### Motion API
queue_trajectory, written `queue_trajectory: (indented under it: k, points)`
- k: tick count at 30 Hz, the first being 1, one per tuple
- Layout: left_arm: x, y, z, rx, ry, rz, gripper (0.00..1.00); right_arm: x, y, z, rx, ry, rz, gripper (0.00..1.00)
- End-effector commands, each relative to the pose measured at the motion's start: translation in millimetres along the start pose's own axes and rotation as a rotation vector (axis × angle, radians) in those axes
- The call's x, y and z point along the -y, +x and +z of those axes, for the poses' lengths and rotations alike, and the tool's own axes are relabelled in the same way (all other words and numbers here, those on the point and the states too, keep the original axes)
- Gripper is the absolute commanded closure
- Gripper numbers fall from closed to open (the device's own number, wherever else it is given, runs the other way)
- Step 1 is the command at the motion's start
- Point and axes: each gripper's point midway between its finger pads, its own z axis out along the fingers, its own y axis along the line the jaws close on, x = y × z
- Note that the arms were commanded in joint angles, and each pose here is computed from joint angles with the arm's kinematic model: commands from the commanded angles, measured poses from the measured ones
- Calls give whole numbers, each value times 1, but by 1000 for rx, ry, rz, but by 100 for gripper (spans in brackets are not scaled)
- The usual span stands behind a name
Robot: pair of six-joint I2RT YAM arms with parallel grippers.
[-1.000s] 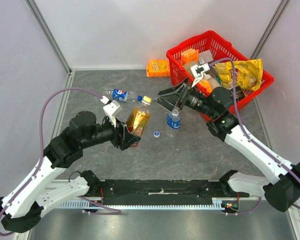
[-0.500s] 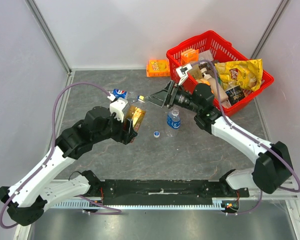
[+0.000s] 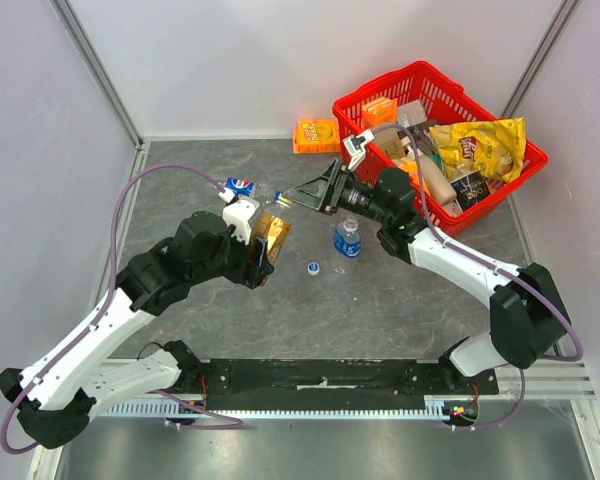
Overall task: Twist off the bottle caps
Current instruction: Unscrew the bottle cap from the plastic bottle.
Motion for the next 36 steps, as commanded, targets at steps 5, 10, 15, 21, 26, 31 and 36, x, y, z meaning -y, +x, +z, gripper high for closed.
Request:
queue_trajectory:
  k: [5,10,15,21,26,31,36]
  points:
    - [4,-11,-2,34,22,37,98,-19,5,7,-16,-76,-15,34]
    - [4,-10,-1,29,25,42,98,-18,5,7,-13,-87,1,52]
    - [10,-7,-2,19,58,45,98,-20,6,6,-14,-95,1,64]
    - [12,-8,-7,32,73,44,98,-27,9,3,-16,-146,-13,93]
    - [16,-11,-14,50,98,43,98,-40,9,-6,7,-220,-16,100]
    - [32,-13,-23,76,186,23,98,-65,4,-18,37,-311,-85,100]
    - [57,-18,-36,117,339,36,98,-95,3,-32,55,-420,-173,100]
